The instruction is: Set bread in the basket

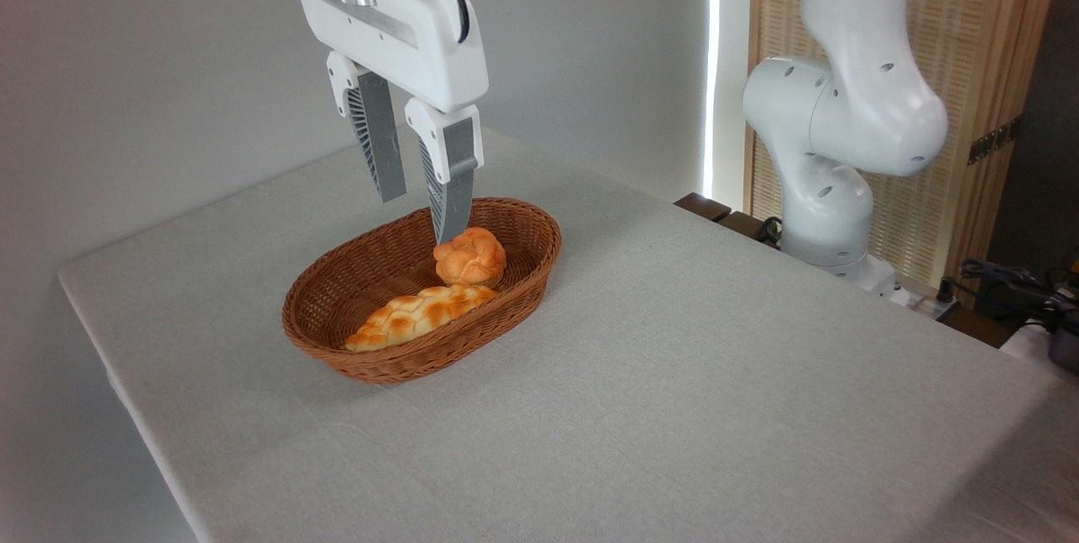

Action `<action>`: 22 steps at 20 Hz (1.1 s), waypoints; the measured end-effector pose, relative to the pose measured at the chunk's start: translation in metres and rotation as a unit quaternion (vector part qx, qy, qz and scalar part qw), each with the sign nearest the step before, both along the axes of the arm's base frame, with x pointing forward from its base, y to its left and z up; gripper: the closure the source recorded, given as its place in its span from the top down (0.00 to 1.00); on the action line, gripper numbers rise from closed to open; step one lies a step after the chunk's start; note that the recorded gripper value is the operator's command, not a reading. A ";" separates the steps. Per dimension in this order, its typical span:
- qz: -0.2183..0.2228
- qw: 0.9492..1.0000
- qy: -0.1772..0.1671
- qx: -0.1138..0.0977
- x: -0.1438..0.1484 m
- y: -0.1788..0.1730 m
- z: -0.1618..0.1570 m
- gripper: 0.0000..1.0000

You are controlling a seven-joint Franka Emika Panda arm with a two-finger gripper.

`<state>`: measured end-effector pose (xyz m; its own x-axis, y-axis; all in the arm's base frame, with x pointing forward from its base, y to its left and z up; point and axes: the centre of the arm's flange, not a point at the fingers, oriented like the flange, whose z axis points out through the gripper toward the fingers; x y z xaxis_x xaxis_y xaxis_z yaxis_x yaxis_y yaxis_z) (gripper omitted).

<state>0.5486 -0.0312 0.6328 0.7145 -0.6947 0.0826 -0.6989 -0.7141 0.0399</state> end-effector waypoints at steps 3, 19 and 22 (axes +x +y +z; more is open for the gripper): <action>0.001 1.000 -0.004 0.004 0.000 0.002 0.004 1.00; -0.004 1.000 0.001 0.029 0.000 0.001 -0.001 1.00; -0.006 0.999 0.014 0.031 -0.002 0.001 -0.003 1.00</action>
<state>0.5461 -0.0299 0.6296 0.7082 -0.7057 0.0189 -0.7060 -0.7081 0.0154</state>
